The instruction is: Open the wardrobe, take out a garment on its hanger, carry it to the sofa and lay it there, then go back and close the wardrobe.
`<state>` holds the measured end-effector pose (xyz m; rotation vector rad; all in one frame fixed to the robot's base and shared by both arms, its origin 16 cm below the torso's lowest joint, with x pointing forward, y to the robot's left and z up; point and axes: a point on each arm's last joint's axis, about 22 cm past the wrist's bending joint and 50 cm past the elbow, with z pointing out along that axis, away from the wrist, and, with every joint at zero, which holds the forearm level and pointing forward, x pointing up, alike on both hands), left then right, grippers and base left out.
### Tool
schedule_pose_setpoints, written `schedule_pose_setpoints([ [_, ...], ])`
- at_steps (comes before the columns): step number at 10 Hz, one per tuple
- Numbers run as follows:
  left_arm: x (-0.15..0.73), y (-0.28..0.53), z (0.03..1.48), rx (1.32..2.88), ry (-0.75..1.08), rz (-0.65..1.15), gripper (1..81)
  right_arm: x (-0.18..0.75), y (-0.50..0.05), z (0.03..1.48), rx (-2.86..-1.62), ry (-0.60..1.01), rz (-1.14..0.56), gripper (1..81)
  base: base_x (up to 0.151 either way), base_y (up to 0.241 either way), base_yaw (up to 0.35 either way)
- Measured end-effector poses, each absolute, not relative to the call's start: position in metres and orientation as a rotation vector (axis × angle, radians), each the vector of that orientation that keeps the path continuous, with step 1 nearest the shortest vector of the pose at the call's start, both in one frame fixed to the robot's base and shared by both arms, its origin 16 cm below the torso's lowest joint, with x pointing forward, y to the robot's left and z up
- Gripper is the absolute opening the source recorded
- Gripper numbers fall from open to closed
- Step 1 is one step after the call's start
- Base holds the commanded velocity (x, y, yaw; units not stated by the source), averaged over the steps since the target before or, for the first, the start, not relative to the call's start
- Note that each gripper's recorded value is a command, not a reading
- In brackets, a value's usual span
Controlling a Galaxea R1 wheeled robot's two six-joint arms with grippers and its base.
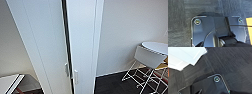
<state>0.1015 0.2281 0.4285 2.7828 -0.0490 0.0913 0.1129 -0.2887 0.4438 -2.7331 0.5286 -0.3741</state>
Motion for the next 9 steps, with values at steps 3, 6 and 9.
schedule_pose_setpoints([
  [3,0.069,0.215,0.421,2.784,-0.162,0.120,81.1,-0.033,-0.197,0.430,-2.697,0.466,-0.121,81.1,0.000,0.000,0.000],
  [6,0.048,0.165,0.423,2.730,-0.216,0.120,81.1,-0.070,-0.175,0.432,-2.687,0.418,-0.068,81.1,0.000,0.000,0.000],
  [9,0.038,0.144,0.422,2.728,-0.230,0.106,81.1,-0.090,-0.144,0.435,-2.664,0.380,-0.033,81.1,0.000,0.000,0.000],
])
